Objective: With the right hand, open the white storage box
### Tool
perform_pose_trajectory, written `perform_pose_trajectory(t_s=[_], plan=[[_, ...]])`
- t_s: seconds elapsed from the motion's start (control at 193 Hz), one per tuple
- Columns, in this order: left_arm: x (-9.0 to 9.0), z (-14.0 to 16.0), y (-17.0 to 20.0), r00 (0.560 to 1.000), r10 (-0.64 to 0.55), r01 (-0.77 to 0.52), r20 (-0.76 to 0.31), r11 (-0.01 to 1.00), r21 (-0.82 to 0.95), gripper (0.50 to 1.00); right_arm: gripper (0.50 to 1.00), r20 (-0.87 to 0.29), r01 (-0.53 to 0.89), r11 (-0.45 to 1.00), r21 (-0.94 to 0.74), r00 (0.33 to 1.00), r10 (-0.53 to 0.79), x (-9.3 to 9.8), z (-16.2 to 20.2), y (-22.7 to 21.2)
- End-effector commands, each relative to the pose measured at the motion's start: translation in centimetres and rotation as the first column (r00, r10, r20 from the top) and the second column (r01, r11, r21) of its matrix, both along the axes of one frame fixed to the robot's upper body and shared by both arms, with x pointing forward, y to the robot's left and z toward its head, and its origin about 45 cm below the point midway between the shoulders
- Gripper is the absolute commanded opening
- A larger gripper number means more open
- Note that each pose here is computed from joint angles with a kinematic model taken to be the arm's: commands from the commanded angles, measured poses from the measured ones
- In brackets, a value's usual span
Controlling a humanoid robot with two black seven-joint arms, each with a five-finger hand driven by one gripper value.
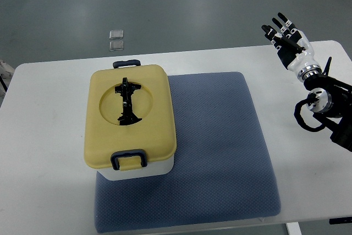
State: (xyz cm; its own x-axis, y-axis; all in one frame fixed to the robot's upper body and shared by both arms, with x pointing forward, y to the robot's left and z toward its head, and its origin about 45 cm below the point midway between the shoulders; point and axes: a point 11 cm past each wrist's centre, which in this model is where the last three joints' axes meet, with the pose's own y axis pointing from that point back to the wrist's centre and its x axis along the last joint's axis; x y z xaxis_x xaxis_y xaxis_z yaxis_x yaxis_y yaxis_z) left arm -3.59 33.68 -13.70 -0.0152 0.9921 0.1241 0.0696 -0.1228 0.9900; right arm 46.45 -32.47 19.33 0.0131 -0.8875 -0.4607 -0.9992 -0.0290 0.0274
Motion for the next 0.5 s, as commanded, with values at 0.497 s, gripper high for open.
perform_pose_trajectory(t_s=[0.497], plan=[[0.26,0.00,0.04,1.000,-0.003,0.003,0.004,1.000,0.003,1.000,0.930,0.000,-0.001,1.000,-0.001,1.000,0.001,-0.04,-0.01,-0.13]])
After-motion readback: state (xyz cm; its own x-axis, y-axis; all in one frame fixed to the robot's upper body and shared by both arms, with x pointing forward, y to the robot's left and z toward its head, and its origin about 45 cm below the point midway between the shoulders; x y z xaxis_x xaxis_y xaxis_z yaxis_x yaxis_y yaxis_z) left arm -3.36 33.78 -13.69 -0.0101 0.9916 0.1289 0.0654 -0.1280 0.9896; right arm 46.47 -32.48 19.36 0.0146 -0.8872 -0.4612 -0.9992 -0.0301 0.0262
